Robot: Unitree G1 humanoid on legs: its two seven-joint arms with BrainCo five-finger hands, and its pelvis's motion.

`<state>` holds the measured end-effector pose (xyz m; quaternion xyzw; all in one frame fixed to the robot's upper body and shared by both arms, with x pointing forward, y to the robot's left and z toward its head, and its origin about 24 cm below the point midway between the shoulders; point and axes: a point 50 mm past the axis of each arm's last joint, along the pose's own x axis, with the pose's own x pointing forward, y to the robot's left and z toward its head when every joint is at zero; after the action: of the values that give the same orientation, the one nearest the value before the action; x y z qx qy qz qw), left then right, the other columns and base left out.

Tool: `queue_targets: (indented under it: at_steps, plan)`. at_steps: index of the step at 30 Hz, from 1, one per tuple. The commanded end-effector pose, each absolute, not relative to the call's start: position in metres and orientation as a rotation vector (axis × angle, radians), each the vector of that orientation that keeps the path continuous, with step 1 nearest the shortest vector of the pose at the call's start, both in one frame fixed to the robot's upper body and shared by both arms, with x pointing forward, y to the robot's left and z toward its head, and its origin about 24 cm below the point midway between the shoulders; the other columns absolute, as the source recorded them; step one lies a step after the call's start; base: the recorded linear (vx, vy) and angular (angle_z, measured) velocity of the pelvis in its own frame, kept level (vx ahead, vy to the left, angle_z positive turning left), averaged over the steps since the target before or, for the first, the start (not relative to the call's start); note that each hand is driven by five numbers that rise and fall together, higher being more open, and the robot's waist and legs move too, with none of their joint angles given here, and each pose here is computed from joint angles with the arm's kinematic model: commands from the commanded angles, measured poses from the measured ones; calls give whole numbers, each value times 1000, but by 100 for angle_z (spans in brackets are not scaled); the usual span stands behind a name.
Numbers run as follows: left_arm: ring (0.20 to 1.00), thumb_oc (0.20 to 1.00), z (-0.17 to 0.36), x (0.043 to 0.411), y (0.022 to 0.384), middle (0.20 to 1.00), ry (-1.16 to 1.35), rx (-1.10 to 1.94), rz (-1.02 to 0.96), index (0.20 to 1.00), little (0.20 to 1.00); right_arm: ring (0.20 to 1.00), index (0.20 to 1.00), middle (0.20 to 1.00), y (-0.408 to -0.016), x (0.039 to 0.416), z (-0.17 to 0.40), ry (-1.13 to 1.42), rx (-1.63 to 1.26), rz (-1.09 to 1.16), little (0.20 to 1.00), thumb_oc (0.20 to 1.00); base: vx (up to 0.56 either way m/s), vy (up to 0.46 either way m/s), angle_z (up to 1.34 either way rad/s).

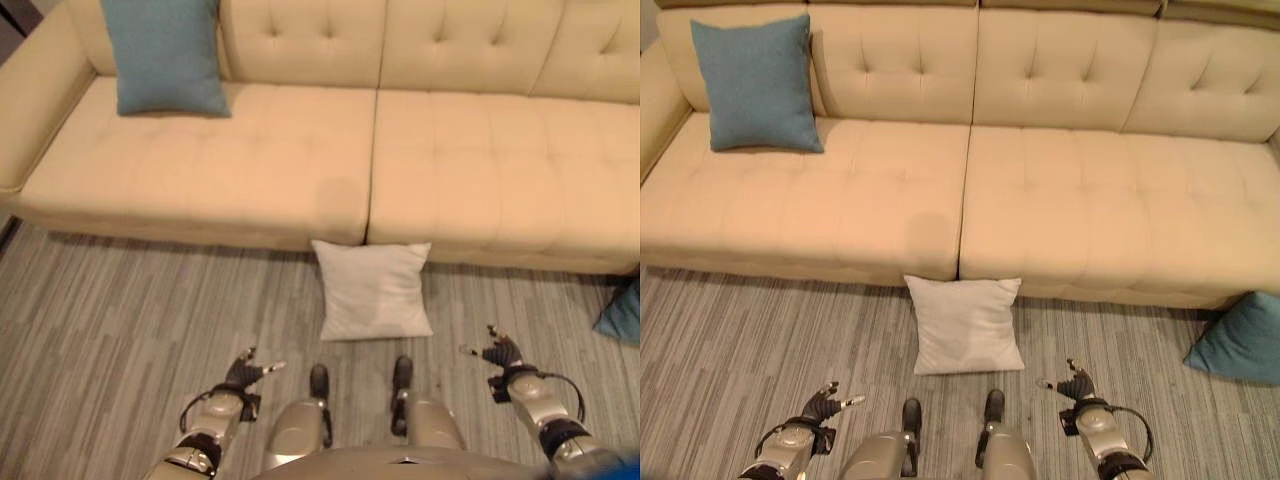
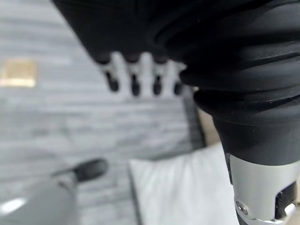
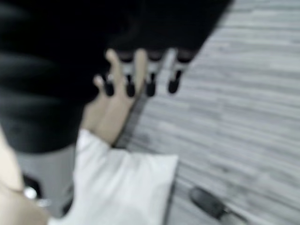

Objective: Pick up all the scattered cushions and arrange them neatly on the sofa.

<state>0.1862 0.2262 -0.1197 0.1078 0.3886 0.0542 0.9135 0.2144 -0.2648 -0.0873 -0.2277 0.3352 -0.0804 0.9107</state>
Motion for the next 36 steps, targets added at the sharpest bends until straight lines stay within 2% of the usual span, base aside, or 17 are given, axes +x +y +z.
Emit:
queue_targets:
  at_steps: [1,11,16,23,32,36]
  plan:
    - [1000,1000,-104,210,227,1000,690,213,155,1000,1000,1000,1000,1000,-274,224,-74,620,-487,-200,1000,1000,38,-90,0]
    - [1000,1000,-108,210,207,1000,702,198,86,1000,1000,1000,1000,1000,-278,213,-78,635,-453,-240,1000,1000,82,-107,17]
    - [1000,1000,-115,195,215,1000,750,193,119,1000,1000,1000,1000,1000,-271,209,-86,667,-455,-219,1000,1000,208,110,13]
    - [1000,1000,-128,168,233,1000,851,215,169,1000,1000,1000,1000,1000,-264,198,-99,738,-470,-178,1000,1000,179,176,-63]
    - [1000,1000,-116,186,241,1000,776,218,198,1000,1000,1000,1000,1000,-257,213,-91,682,-457,-158,1000,1000,11,-9,-18]
    - [1000,1000,-121,181,236,1000,801,218,182,1000,1000,1000,1000,1000,-258,211,-91,679,-467,-161,1000,1000,-54,-184,46]
